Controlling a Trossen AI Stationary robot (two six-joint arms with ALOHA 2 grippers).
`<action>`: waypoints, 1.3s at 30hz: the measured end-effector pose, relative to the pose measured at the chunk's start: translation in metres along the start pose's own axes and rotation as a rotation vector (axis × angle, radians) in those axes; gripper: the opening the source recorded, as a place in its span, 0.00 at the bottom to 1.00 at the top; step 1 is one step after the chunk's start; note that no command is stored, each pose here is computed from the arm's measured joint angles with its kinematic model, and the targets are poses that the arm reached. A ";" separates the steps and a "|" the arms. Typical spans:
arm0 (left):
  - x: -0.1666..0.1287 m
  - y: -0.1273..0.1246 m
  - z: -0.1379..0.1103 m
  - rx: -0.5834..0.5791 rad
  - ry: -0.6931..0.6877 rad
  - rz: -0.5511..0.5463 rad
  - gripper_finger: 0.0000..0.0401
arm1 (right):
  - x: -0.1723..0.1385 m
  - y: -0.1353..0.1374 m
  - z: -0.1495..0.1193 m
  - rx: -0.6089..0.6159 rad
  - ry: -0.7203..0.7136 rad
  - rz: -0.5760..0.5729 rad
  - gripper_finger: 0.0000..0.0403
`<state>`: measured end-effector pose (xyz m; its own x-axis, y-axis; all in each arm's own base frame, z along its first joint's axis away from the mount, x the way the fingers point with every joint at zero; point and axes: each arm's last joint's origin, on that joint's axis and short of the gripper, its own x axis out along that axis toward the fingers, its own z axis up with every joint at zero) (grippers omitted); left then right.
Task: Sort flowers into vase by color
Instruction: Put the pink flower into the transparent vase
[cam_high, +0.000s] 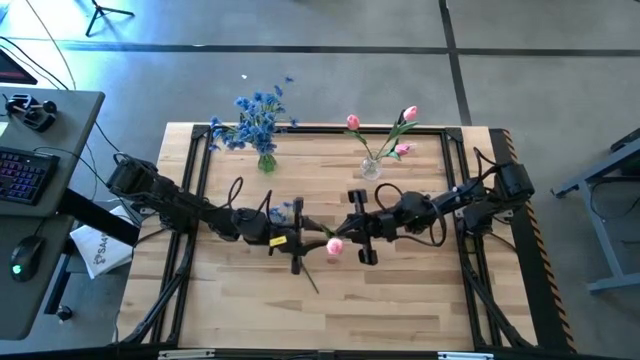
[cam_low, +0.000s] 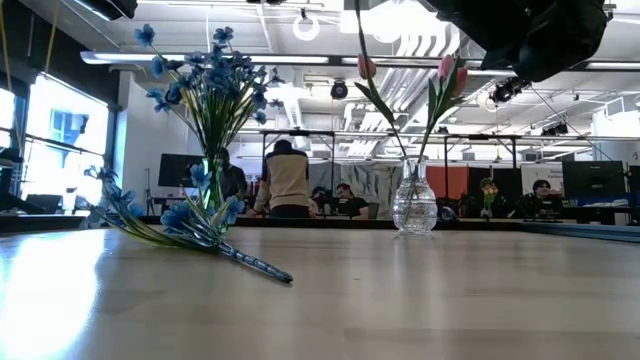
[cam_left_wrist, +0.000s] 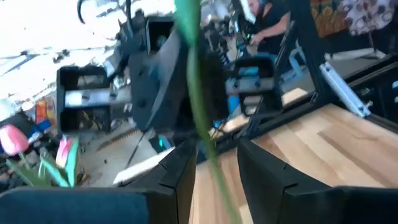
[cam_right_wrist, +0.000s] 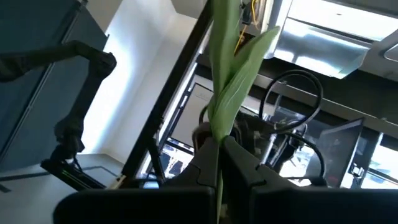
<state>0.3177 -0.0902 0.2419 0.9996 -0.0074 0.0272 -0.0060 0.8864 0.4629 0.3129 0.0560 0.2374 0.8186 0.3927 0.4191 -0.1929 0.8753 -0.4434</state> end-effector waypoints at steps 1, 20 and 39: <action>0.000 0.000 -0.001 -0.003 0.012 0.002 0.27 | 0.000 0.000 0.000 0.001 0.005 0.003 0.00; 0.002 0.004 0.000 -0.013 -0.071 -0.075 0.15 | 0.000 0.003 -0.010 0.040 0.118 -0.018 0.00; 0.002 0.002 -0.002 0.029 0.281 0.149 0.00 | -0.017 -0.008 0.006 0.191 0.600 -0.281 0.36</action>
<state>0.3202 -0.0874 0.2414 0.9562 0.2530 -0.1471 -0.1495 0.8544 0.4977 0.2973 0.0445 0.2387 0.9988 -0.0325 -0.0376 0.0238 0.9770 -0.2118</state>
